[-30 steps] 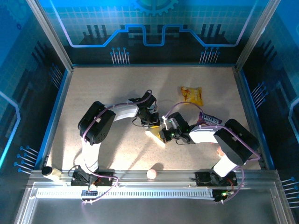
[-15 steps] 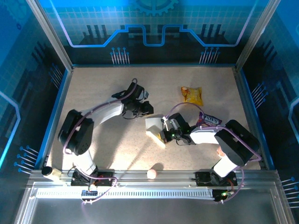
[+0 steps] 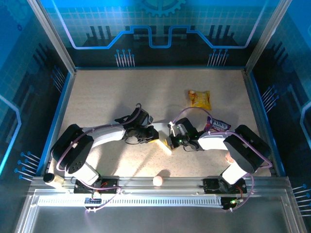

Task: Fold a paper plane with a square sheet of paper (fold left side to right side)

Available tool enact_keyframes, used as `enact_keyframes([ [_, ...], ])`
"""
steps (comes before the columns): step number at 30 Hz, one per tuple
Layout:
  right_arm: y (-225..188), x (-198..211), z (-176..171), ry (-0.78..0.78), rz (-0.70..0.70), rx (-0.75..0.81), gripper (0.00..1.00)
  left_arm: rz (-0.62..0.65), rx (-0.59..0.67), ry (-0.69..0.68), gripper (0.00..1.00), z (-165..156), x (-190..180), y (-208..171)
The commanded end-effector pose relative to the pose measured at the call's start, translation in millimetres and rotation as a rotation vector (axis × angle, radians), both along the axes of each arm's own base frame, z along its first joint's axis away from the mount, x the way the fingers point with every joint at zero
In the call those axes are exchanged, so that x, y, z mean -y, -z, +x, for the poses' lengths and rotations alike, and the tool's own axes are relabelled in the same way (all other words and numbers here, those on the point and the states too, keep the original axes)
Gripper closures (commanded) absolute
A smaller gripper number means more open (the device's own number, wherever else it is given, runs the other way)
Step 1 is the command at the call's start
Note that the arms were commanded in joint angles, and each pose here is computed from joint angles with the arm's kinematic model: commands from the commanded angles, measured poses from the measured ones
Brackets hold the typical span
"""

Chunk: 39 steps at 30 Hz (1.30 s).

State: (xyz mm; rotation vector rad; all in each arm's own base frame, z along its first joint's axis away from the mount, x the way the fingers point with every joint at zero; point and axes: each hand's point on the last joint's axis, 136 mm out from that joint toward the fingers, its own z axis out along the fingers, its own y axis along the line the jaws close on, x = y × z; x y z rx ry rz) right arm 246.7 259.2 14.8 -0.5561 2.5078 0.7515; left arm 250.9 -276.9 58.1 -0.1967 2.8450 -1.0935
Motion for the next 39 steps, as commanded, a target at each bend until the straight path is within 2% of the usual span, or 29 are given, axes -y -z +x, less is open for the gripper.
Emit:
enact_keyframes([
  [1,17,13,-12,0.001,-0.052,-0.074,1.0,-0.069,0.008,-0.018,0.82,5,13,-4],
  [10,17,16,-12,0.007,-0.064,-0.069,1.0,-0.055,-0.006,-0.01,0.84,13,20,12],
  [25,14,15,-9,0.017,-0.062,-0.062,0.94,0.015,-0.053,0.005,0.85,-2,11,40],
  [39,16,14,-8,0.017,-0.069,-0.066,0.92,0.048,-0.068,0.011,0.86,-8,5,49],
])
